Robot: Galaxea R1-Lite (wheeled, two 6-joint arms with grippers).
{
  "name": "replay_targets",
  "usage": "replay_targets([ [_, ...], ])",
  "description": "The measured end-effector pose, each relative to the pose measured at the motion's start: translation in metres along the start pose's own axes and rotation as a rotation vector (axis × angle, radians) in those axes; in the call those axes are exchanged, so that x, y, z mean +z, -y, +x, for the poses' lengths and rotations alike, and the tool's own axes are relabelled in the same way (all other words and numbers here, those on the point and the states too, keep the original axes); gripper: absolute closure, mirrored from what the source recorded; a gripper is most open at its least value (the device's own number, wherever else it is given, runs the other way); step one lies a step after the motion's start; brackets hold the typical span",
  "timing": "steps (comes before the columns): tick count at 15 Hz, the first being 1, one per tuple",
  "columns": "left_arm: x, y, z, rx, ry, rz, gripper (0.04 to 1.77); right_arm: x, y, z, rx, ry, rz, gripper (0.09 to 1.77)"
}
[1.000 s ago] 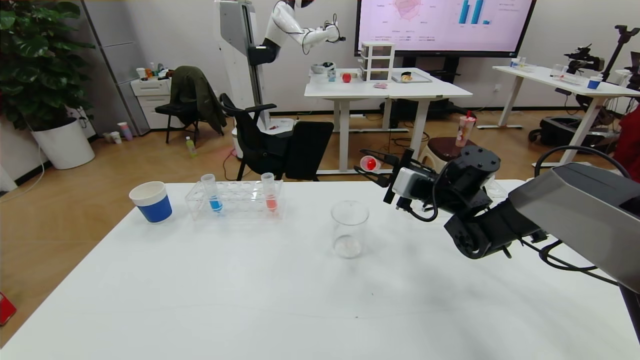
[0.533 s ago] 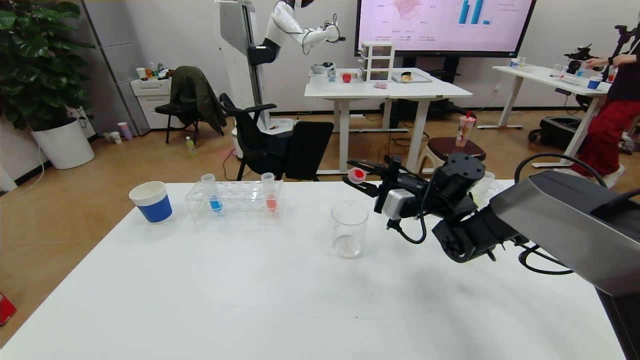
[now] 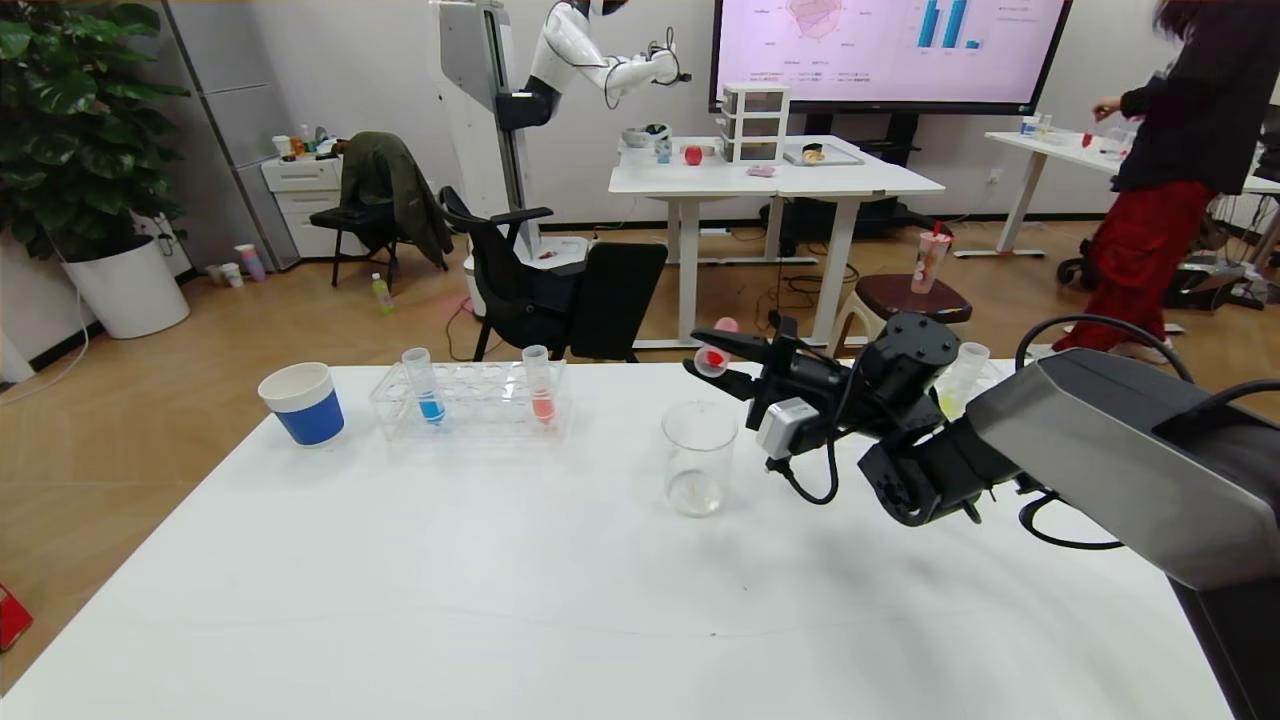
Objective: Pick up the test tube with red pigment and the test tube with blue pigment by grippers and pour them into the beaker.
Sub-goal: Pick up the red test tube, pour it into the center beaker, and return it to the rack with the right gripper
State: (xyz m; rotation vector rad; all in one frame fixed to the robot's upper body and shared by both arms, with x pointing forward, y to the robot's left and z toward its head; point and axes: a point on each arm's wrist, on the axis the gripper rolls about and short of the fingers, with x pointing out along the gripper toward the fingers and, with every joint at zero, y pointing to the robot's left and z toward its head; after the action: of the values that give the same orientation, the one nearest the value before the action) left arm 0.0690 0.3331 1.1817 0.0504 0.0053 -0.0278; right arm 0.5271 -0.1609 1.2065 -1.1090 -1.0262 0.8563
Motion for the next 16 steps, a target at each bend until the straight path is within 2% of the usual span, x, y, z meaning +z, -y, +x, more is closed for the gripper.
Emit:
replay_targets([
  [8, 0.000, 0.000, 0.000, 0.000, 0.000, 0.000, 0.06, -0.001, -0.010, -0.004, 0.026, -0.002, -0.163, 1.37],
  [16, 0.000, 0.000, 0.000, 0.000, 0.000, 0.000, 0.06, -0.002, -0.011, -0.005, 0.032, -0.003, -0.262, 1.37],
])
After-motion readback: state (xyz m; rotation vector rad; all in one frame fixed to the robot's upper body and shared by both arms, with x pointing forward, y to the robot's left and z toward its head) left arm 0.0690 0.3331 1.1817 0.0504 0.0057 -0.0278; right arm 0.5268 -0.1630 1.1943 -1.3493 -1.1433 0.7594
